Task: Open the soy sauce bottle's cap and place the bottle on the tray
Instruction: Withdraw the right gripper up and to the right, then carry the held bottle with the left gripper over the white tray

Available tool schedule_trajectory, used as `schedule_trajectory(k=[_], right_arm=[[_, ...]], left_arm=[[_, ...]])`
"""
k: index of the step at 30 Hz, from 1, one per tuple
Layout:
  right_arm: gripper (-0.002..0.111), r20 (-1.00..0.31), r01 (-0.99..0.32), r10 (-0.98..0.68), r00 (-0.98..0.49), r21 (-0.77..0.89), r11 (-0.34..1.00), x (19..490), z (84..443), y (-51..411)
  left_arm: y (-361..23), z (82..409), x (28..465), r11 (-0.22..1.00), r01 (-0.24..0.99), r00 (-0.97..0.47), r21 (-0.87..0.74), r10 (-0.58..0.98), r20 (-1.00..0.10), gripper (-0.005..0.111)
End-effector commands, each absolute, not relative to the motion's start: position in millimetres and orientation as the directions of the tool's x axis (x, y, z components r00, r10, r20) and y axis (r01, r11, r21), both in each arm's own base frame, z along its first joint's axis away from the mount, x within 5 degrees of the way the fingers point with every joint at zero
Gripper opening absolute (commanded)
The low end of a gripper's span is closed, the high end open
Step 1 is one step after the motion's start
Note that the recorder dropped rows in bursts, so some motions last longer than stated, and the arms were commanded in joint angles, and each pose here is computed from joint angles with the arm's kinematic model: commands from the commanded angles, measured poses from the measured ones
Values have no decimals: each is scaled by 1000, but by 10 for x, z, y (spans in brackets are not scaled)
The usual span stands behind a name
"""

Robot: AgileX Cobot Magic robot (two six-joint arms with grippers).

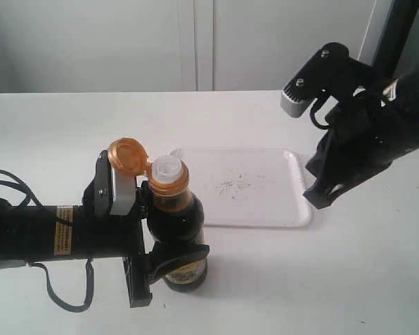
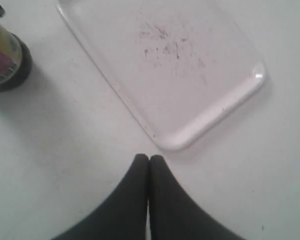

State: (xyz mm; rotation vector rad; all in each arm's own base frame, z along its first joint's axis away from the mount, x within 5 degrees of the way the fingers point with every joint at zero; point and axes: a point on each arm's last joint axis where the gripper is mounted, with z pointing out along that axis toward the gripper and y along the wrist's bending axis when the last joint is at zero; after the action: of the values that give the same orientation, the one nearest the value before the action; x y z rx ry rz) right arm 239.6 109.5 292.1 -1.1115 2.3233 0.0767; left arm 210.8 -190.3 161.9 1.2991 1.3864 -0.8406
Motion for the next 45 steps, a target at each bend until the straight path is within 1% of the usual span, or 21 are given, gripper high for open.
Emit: schedule_trajectory(k=[1,6,10,13,18,32,39,45], right_arm=[[0,-467,-651,-653,-596,-195,734,2434,2971,990],[0,-470,-551,-562,-680,-178,815,2504,3002,799],[0,-517,-439,-452,-727,-155,885,2585,3022,634],[0,-538,-396,-407,-739,-143,907,2612,3028,583],[0,-555,-385,-376,-742,-106,917,2615,3033,605],[0,-579,-381,-372,-726,-111,918,2637,3049,610],[0,-589,-380,-370,-719,-113,918,2646,3056,612],[0,-591,-379,-370,-717,-114,918,2648,3057,612]], left_arm=[[-1909,1612,2107,181,974,84,139,283,-956,0],[-1909,1615,2113,192,973,67,124,277,-958,0],[-1908,1616,2116,198,973,58,116,275,-960,0],[-1907,1622,2118,202,972,59,117,274,-960,0],[-1905,1636,2139,234,968,28,90,253,-967,0],[-1899,1693,2194,302,951,3,66,205,-979,0],[-1872,1936,2161,319,941,63,111,156,-986,0],[-1865,2082,2229,383,917,81,115,104,-991,0]])
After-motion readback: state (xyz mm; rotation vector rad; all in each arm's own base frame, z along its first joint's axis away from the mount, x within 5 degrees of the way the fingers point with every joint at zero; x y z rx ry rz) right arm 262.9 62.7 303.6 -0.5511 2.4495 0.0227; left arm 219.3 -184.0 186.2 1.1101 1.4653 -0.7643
